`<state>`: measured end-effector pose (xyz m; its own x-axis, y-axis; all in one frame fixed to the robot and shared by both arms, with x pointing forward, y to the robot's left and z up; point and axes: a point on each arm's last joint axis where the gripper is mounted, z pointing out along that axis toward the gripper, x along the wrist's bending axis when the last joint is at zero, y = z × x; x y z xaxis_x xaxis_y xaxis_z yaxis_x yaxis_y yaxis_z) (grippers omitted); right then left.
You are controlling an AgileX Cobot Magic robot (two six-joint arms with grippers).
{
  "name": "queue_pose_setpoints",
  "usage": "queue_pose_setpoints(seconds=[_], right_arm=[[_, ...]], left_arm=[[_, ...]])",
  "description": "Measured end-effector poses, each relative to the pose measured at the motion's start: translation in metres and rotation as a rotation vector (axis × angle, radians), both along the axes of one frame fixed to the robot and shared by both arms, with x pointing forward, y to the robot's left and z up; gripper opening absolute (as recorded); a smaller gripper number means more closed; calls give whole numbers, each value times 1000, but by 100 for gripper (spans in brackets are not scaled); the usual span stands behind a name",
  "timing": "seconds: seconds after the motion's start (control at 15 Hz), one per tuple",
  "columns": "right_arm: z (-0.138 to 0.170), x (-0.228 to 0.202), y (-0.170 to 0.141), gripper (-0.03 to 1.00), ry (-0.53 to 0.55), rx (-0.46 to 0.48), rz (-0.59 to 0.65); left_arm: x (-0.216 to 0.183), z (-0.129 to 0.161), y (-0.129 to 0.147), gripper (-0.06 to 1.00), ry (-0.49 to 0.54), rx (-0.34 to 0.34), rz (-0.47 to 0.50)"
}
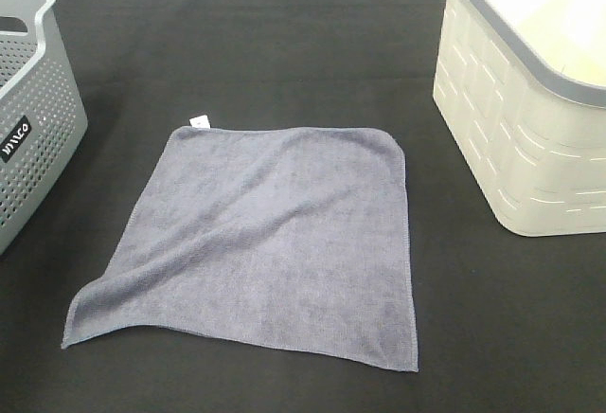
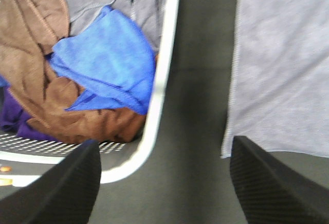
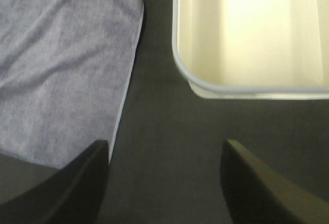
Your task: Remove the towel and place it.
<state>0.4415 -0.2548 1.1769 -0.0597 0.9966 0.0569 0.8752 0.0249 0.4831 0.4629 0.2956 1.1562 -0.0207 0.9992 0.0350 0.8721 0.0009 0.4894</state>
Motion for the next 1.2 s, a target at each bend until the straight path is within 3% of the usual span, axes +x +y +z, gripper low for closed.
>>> queue_pose_setpoints(seconds=[0.07,0.27,0.53,1.0,1.2], right_arm=[[-4,-25,-5,62,-13,10,2],[-7,-73,-15,62,-78,44,7],[-35,-141,-30,62,-171,52,36],[-86,-183,-39,62,-210,11,105],[-103,-203,-44,62,-283,4,131]], left_arm=[[-18,6,-1,67,-39,-27,-4],[-52,-9,0,67,-29,-37,-6],[-113,-34,7,67,-69,7,-1],[-177,-56,12,67,-220,23,-8],[-198,-71,14,67,-306,44,-6]])
